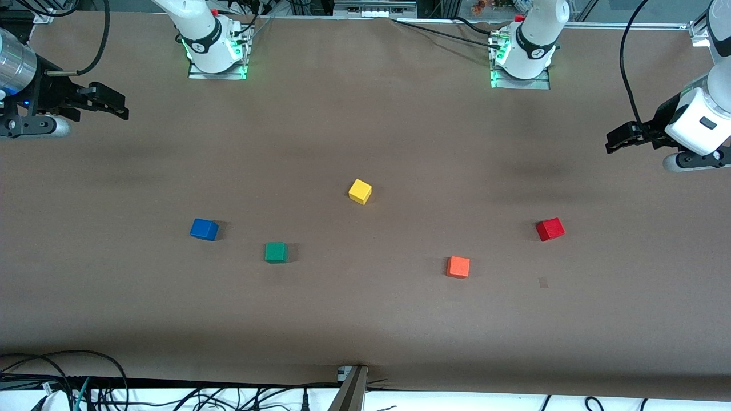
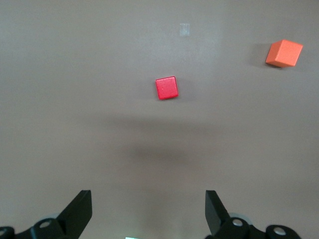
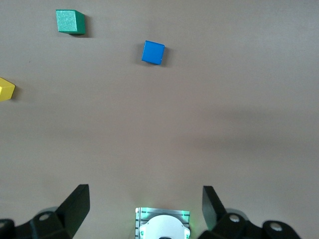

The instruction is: Pass red block to right arm, stack on blue

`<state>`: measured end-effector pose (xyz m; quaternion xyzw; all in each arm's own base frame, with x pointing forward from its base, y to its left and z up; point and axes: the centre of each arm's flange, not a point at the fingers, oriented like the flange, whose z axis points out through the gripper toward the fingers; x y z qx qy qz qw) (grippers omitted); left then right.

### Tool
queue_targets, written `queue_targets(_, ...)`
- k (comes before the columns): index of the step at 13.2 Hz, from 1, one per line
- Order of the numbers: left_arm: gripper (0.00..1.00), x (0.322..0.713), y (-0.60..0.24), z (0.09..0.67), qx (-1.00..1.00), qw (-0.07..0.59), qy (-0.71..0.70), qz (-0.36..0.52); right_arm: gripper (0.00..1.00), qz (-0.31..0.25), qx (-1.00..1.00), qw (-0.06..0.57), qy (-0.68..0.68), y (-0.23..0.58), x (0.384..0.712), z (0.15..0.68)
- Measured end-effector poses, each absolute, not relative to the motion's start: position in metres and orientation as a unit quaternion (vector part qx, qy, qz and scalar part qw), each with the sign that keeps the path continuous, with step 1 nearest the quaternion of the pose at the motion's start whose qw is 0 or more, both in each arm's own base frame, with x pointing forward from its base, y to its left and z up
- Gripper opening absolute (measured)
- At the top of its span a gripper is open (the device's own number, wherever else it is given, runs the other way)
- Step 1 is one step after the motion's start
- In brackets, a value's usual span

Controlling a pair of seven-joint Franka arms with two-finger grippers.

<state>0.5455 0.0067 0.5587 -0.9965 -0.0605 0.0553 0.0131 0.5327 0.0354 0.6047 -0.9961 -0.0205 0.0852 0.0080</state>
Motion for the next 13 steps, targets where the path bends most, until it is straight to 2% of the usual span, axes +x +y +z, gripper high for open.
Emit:
queue_targets(4,1.0,0.548,0.008,0.562,-0.996,0.012,-0.06,0.058,1.0,0.085,-0.996,0.008,-0.021,0.035,0.533,0.605)
queue_targets(10,1.0,0.563,0.021,0.515,-0.993,0.004,-0.068,0.093,1.0,0.086,-0.996,0.008,-0.021,0.035,0.532,0.605)
queue_targets(13,1.0,0.566,0.025,0.463,-0.995,0.001,-0.074,0.074,1.0,0.086,-0.996,0.008,-0.021,0.035,0.532,0.605)
